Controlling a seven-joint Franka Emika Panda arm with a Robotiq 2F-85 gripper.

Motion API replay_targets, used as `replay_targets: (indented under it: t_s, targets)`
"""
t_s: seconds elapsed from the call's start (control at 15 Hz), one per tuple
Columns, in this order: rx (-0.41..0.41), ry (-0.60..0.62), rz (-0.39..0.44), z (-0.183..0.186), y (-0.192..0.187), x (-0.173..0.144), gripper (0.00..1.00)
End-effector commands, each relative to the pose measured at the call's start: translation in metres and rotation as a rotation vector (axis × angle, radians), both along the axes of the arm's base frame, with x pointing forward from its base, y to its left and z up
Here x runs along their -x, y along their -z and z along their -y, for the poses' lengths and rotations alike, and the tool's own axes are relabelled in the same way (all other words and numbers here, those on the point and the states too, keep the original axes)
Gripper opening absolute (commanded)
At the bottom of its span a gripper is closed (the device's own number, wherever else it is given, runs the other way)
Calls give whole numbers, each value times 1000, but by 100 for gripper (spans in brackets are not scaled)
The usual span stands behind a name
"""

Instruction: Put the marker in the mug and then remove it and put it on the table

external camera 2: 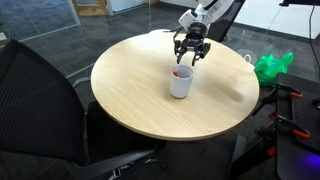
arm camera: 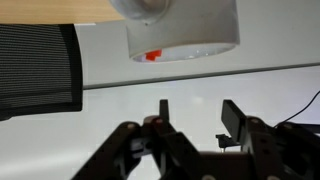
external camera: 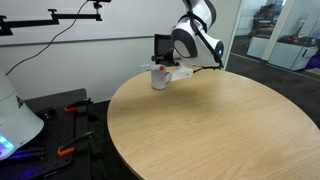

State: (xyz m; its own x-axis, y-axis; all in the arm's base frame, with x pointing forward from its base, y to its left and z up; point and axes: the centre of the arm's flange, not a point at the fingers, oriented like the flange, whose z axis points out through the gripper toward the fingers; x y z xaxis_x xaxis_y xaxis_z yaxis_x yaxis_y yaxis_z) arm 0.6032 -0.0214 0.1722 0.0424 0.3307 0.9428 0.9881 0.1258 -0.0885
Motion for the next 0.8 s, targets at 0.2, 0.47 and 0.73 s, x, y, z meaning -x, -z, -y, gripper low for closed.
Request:
replay_targets:
  t_s: [0.2,0.47,0.73]
  targets:
    - [21,-11,62,-11,-20,0,100]
    - [13,-45,108,-23,-41,3,100]
    - [11,-65,164,-29,-69,5,100]
